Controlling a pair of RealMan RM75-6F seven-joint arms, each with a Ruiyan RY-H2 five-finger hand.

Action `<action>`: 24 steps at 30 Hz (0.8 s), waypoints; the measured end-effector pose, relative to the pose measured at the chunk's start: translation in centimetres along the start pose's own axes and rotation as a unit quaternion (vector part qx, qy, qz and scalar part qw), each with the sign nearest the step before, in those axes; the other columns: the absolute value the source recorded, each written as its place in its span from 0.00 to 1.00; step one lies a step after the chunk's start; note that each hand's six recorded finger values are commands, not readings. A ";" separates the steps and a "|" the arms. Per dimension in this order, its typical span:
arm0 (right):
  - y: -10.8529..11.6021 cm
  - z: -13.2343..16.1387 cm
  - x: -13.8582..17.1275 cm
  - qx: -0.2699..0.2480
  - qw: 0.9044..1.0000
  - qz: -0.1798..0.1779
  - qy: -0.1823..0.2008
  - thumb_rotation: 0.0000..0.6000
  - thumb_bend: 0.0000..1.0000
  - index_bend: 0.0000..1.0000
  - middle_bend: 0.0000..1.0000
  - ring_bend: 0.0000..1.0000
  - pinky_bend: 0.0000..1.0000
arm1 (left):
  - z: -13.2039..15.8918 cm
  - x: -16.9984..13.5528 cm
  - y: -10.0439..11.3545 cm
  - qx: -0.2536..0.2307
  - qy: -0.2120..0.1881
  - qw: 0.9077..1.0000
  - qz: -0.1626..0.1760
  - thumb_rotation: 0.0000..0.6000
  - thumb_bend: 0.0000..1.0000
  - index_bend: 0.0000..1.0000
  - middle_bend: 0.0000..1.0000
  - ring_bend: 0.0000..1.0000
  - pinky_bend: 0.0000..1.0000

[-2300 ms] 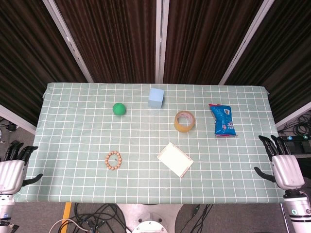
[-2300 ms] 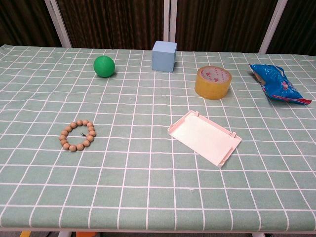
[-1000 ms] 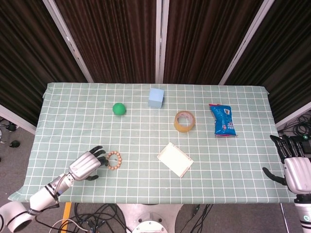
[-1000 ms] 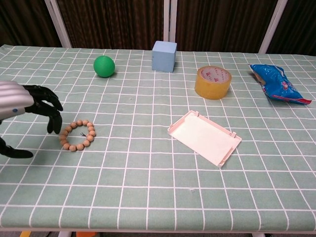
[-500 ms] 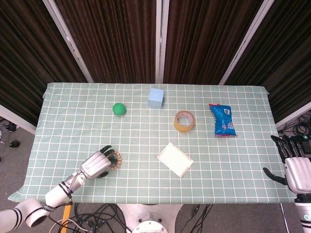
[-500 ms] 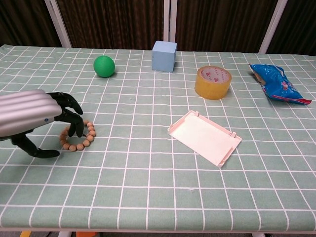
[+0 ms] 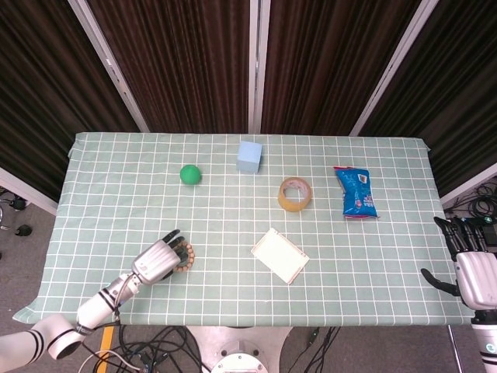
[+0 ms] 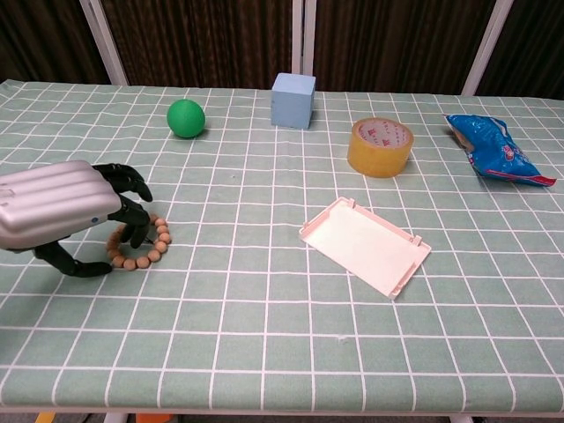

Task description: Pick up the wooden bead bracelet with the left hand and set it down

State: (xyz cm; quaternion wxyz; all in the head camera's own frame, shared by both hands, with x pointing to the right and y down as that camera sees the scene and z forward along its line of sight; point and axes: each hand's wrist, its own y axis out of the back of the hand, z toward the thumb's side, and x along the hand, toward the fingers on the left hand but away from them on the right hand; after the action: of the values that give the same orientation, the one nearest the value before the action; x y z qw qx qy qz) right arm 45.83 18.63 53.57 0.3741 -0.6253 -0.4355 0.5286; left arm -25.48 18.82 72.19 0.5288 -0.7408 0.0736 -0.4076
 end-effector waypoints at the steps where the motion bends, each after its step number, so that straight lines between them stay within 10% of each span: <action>1: 0.0 0.0 0.0 0.000 1.000 0.000 0.000 1.00 0.07 0.02 0.13 0.00 0.00 | 0.0 0.0 -0.1 0.001 0.000 1.000 -0.001 1.00 0.25 0.49 0.48 0.17 0.15; 24: 0.2 -0.1 0.3 -0.007 1.000 -0.006 -0.002 1.00 0.07 0.02 0.13 0.00 0.00 | -0.6 0.0 -1.4 -0.053 0.018 0.998 0.009 1.00 0.40 0.54 0.56 0.23 0.15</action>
State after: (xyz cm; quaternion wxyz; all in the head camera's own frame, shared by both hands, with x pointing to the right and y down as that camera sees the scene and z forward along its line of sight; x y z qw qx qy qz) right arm 46.00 18.89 53.31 0.3718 -0.6244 -0.4438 0.5243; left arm -26.30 18.98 73.44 0.4907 -0.7600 0.1110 -0.4114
